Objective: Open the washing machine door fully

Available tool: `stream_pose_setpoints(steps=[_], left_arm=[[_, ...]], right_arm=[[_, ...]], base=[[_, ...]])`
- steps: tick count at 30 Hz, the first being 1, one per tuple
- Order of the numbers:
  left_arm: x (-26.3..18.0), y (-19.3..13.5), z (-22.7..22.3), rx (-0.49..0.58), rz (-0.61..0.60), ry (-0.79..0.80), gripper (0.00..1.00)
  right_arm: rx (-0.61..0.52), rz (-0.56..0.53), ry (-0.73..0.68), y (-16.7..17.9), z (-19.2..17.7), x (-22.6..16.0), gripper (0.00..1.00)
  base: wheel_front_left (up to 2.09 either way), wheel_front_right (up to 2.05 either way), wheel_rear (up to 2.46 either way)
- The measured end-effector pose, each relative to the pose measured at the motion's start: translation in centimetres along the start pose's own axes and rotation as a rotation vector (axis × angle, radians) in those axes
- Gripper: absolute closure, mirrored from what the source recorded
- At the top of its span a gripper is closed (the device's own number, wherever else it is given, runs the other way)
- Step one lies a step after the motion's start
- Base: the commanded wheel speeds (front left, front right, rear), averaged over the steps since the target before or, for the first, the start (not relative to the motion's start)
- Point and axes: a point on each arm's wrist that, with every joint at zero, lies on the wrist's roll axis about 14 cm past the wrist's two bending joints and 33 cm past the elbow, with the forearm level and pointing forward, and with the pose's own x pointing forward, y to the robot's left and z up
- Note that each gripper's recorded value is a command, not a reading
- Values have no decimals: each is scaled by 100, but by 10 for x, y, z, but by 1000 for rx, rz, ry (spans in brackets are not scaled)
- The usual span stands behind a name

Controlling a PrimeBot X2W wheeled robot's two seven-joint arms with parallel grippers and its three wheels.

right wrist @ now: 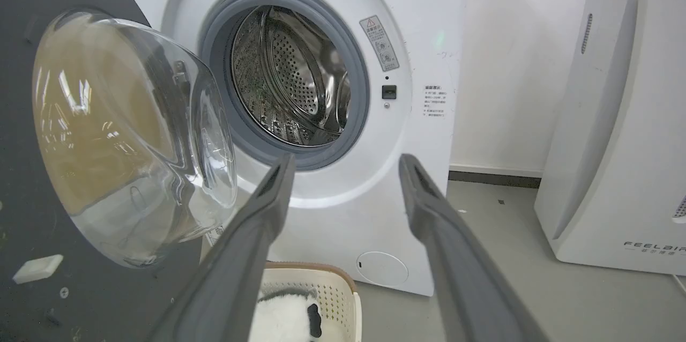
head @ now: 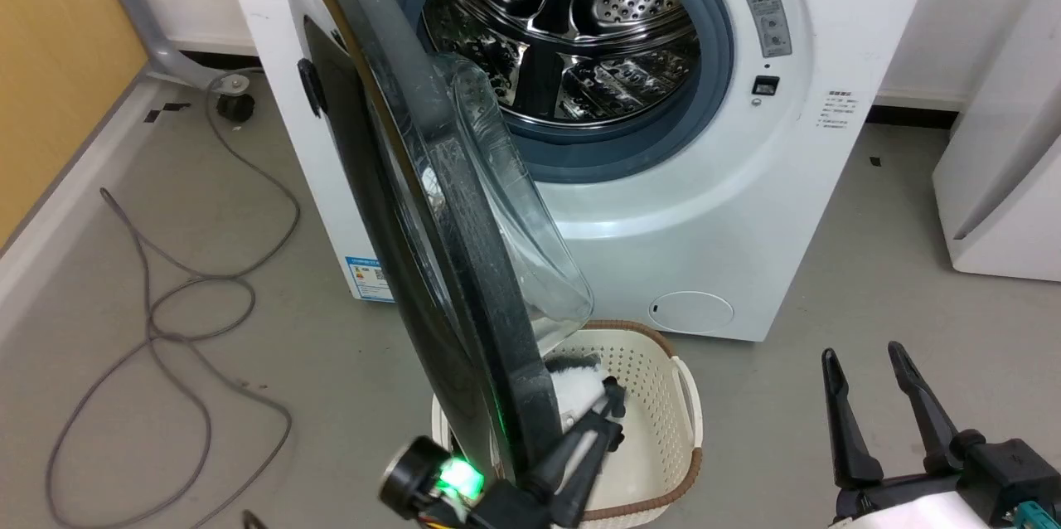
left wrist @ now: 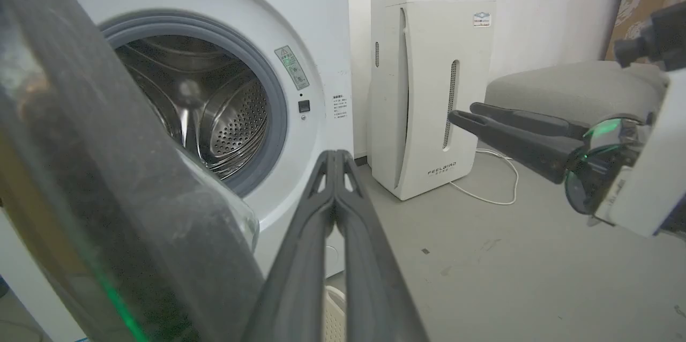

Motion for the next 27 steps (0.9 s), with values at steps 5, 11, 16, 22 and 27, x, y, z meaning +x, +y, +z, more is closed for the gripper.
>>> stream_pose_setpoints(steps=[5,11,16,22,27], left_arm=[[-6,24,-2,8,92,11,100],[-18,35,-5,6,152,25,100],[-29,45,-4,11,198,31,100],[-46,58,-4,27,266,43,100],[-64,74,-3,40,351,50,100]], right_arm=[[2,9,7,2,-3,4,0],[12,47,15,14,-7,10,0],[21,87,18,28,-9,17,0],[42,153,29,49,-15,28,0],[58,220,41,72,-21,37,0]], base=[[0,0,0],[0,0,0],[0,0,0],[0,0,0],[0,0,0]])
